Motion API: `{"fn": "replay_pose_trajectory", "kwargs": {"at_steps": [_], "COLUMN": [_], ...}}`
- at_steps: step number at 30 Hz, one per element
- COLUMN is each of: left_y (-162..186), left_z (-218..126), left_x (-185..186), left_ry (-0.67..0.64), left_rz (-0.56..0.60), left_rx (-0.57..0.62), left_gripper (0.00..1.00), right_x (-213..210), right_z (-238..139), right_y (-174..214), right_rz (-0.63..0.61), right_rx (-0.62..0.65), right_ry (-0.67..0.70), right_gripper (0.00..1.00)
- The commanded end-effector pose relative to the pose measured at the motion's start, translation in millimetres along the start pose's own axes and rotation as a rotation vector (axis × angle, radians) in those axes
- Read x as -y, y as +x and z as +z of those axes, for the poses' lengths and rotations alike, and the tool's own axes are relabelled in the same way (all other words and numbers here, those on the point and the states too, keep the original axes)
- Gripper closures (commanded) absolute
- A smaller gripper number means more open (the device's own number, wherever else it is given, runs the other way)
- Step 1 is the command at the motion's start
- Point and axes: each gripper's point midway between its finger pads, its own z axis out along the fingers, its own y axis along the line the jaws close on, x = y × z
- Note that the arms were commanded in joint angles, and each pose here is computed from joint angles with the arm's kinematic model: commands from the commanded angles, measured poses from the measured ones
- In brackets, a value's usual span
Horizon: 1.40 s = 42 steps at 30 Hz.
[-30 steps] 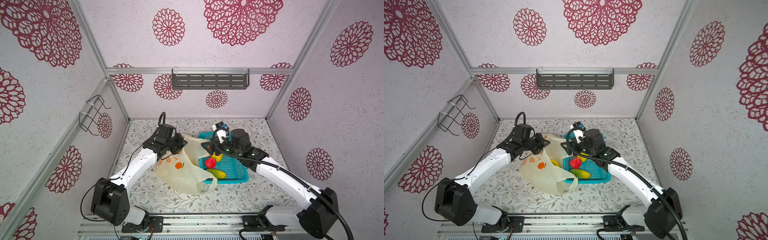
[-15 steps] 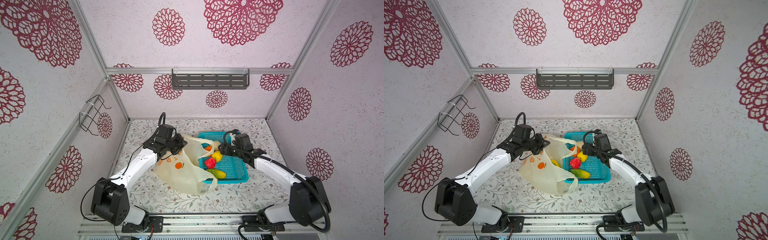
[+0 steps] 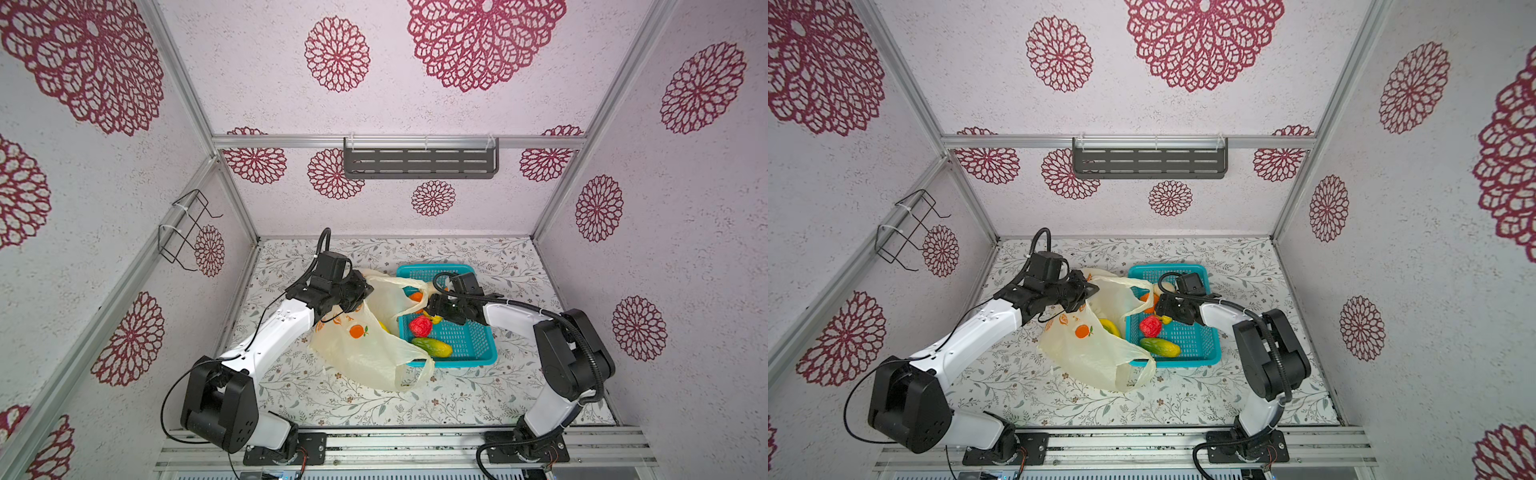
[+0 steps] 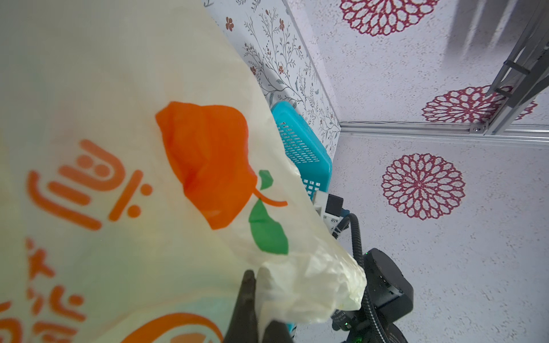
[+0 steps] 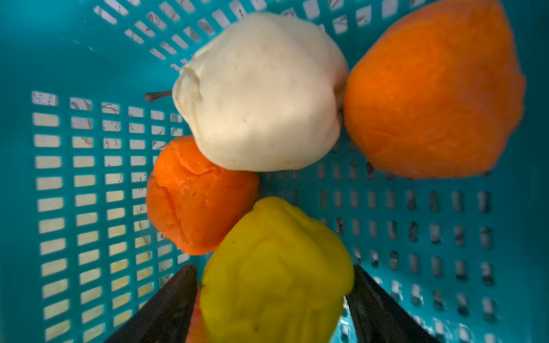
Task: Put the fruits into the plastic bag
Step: 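Return the right gripper to the basket and grasp the yellow lemon, then carry the yellow lemon into the bag and release it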
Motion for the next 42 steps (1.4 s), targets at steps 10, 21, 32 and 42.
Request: {"fn": "replay_pose_trajectory", "kwargs": {"at_steps": [10,21,32,42], "left_y": [-5,-6,-8,-6], "left_z": [-6,-5,-10,-13], "left_x": [1,0,5,12], "left_ry": [0.010,0.006,0.007,0.025], "left_rz": [0.003,0.008,0.021,0.045], "left_rx": [0.027,0.025,0.037,0.025], "left_gripper": [1.00,1.00,1.00,1.00], "right_x": [-16,-137,-215,-210], "right_z": [-37,-183,-149,-63], "right_y": [-27,-63,38,34], "right_rz": [-0.014,-0.419,-0.720,-0.669], "right_rx": [0.143,0.482,0.126,-0.025], "right_ry": [-0.022,-0.366,-0.617,-0.454], "right_gripper": [0.52,0.52,0.53,0.52]}}
